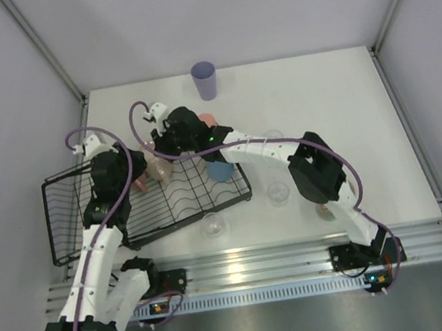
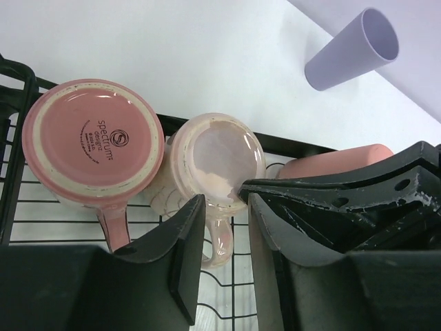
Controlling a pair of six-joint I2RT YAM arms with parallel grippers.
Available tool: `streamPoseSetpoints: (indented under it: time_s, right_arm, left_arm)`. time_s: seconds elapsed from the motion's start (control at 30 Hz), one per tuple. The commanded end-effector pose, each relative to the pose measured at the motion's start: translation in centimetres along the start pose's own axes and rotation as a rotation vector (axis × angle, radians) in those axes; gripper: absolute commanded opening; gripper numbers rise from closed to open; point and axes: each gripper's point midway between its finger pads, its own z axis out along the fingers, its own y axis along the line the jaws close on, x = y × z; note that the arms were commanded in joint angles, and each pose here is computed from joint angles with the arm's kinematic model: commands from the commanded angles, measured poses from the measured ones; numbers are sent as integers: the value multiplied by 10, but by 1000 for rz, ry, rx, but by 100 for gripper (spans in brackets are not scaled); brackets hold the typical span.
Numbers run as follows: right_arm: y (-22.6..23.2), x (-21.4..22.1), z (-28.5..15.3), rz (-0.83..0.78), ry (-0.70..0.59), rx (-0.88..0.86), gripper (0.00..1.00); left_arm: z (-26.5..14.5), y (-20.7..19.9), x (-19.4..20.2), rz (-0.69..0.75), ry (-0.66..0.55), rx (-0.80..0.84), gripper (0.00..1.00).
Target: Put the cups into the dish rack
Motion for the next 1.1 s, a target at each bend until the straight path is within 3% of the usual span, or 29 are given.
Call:
streamPoseSetpoints:
  time_s: [0.0,0.23,0.43,0.77,1.07]
  right_arm:
    - [-1,-6,-5,-23,3,31,0]
    - [3,-39,-35,-10,-69,38,5]
    - [14,-52,-58,-7,-130,4,28]
    - [26,-16,-47,-12,-109,-22,54]
    - [34,10,-17,-21,-74,9,59]
  left_arm:
    - [1,-5,-13,10,-1,-21,37]
    - [8,-11,-23,20,40,-63,38]
    - [17,-20,-26,7,91,-74,39]
    - [34,-28,-21,-28,193,-80,40]
    - [48,-29,7,-61,349,-49,39]
